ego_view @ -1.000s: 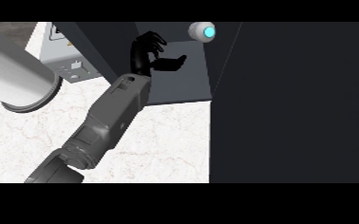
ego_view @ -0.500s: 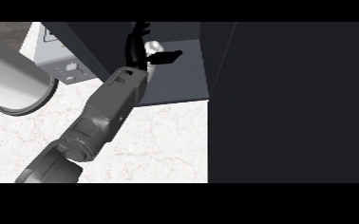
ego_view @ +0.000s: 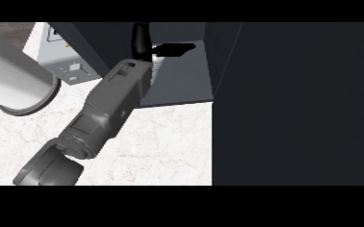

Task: Pick up the bottled water, place it into the cabinet and close the cabinet

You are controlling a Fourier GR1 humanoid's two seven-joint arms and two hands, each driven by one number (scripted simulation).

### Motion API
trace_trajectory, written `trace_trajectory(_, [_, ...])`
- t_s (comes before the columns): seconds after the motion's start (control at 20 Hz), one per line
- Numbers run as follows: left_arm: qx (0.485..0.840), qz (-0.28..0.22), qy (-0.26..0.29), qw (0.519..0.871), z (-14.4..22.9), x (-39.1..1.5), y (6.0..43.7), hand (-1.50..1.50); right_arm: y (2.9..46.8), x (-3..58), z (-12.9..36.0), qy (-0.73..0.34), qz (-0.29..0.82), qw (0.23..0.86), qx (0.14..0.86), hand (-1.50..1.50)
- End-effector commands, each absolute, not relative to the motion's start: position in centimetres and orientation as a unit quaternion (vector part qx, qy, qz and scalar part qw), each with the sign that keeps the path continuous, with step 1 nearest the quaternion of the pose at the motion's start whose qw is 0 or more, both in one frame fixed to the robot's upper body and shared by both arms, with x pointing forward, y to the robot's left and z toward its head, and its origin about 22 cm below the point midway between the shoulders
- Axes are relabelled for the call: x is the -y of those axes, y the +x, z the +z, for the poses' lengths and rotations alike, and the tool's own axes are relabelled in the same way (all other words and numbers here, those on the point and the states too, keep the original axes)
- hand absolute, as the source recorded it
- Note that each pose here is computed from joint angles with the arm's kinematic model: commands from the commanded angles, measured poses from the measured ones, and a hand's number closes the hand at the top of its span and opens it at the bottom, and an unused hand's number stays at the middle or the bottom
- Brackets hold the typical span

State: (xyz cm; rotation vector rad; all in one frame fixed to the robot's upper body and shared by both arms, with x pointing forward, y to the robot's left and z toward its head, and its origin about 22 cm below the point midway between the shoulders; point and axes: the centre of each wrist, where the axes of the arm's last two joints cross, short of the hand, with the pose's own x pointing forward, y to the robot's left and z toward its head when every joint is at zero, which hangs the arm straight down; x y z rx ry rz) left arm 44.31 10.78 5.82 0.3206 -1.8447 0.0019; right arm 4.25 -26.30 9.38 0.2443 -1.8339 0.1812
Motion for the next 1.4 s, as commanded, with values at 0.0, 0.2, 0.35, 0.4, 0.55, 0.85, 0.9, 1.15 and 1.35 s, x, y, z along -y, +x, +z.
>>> trace_trajectory(0.0, [0.818,0.010,0.055,0.573,5.9,-8.9,43.8,-1.50,4.1,26.5,10.7,0.120,0.072,0.589,0.796,-1.50])
trace_trajectory(0.2, [0.819,0.014,0.030,0.573,6.8,-9.7,44.4,-1.50,3.5,26.4,11.4,0.119,0.066,0.591,0.795,-1.50])
trace_trajectory(0.35, [0.824,0.014,0.025,0.566,5.3,-8.6,43.5,-1.50,4.3,25.6,12.2,0.124,0.054,0.587,0.798,-1.50])
trace_trajectory(0.4, [0.821,0.013,0.021,0.570,5.2,-8.4,43.3,-1.50,4.8,26.2,11.7,0.121,0.055,0.592,0.795,-1.50])
trace_trajectory(0.55, [0.819,0.010,0.005,0.574,5.1,-8.2,43.0,-1.50,3.3,24.6,11.8,0.114,0.050,0.601,0.790,-1.50])
trace_trajectory(0.85, [0.811,0.026,-0.027,0.584,1.1,-9.2,40.1,-1.50,3.6,25.6,11.9,0.117,0.057,0.599,0.790,-1.50])
trace_trajectory(0.9, [0.809,0.022,-0.045,0.586,1.2,-8.8,39.8,-1.50,3.1,25.2,12.2,0.108,0.047,0.603,0.789,-1.50])
trace_trajectory(1.15, [0.804,0.025,-0.123,0.582,0.8,-7.6,37.2,-1.50,3.4,24.5,12.4,0.109,0.047,0.601,0.791,-1.50])
trace_trajectory(1.35, [0.805,0.031,-0.183,0.564,1.6,-6.7,35.3,-1.50,3.7,24.7,12.8,0.095,0.043,0.604,0.790,-1.50])
